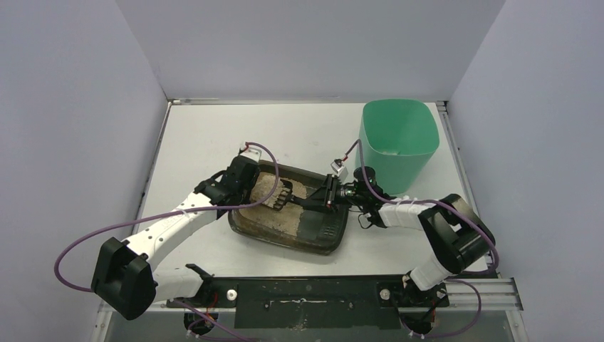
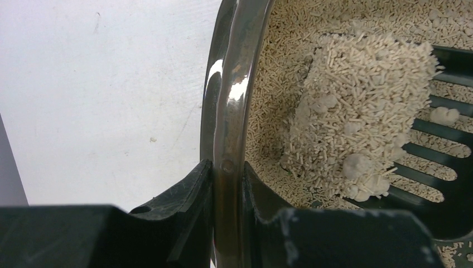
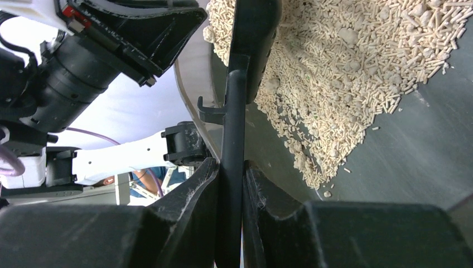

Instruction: Clean the litter box

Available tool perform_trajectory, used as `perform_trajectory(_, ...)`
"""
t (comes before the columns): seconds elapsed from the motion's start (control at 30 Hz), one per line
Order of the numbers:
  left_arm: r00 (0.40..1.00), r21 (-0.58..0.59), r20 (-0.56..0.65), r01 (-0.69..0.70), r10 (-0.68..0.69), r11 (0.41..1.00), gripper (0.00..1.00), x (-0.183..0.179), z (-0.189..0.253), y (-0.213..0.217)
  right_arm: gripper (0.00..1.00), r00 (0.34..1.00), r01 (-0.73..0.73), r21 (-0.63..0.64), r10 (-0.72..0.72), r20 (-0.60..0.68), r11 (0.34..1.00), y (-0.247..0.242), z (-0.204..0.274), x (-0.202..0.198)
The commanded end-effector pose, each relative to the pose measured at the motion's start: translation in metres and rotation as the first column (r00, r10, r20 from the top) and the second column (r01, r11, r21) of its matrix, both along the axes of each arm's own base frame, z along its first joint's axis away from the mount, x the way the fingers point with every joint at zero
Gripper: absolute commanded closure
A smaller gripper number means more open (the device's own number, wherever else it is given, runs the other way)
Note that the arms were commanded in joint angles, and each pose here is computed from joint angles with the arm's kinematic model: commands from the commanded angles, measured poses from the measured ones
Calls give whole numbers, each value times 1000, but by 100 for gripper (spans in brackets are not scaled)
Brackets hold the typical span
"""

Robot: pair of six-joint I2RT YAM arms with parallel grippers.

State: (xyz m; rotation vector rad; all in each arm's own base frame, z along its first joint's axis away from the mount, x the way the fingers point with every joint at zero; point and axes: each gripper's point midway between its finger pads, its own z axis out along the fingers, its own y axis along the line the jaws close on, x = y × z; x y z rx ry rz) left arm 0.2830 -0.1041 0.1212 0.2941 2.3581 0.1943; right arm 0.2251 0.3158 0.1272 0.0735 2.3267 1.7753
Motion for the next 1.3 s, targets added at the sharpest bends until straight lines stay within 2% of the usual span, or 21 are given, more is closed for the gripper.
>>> perform_trajectory(0.0,979,-144,196,-30,59,989,100,33,47,-19,100,989,-1,57,-7,148,998,-8,30,0)
perform_trajectory(0.4,985,-137,167,-27,50,990,100,33,40,-21,100,977,23,63,-36,210,998,-31,28,-17)
perform_trajectory(0.5,986,-137,160,-26,49,990,100,33,39,-22,100,973,69,75,-84,217,995,-39,27,-14)
perform_trajectory(0.6,987,-141,156,-23,45,990,96,33,38,-23,100,969,34,137,-66,237,990,-37,37,-23)
perform_trajectory(0.7,988,-142,148,-21,42,990,92,33,36,-25,100,963,85,157,-122,240,984,-44,38,-20)
perform_trajectory(0.8,989,-137,140,-19,39,990,90,33,34,-25,100,963,33,155,-73,260,987,-40,40,-25)
perform_trajectory(0.9,990,-134,134,-20,38,991,85,33,33,-26,100,954,113,161,-152,258,981,-49,38,-18)
perform_trajectory(0.97,990,-133,133,-23,41,991,81,34,33,-26,100,957,46,167,-91,274,985,-41,41,-26)
perform_trajectory(1.07,990,-133,134,-24,42,991,75,33,33,-25,100,951,133,190,-179,251,973,-53,39,-17)
perform_trajectory(1.17,990,-132,134,-26,44,991,70,33,33,-25,100,955,26,194,-82,286,981,-37,44,-32)
perform_trajectory(1.27,990,-131,132,-28,45,991,64,34,33,-25,100,950,119,204,-171,260,972,-49,39,-23)
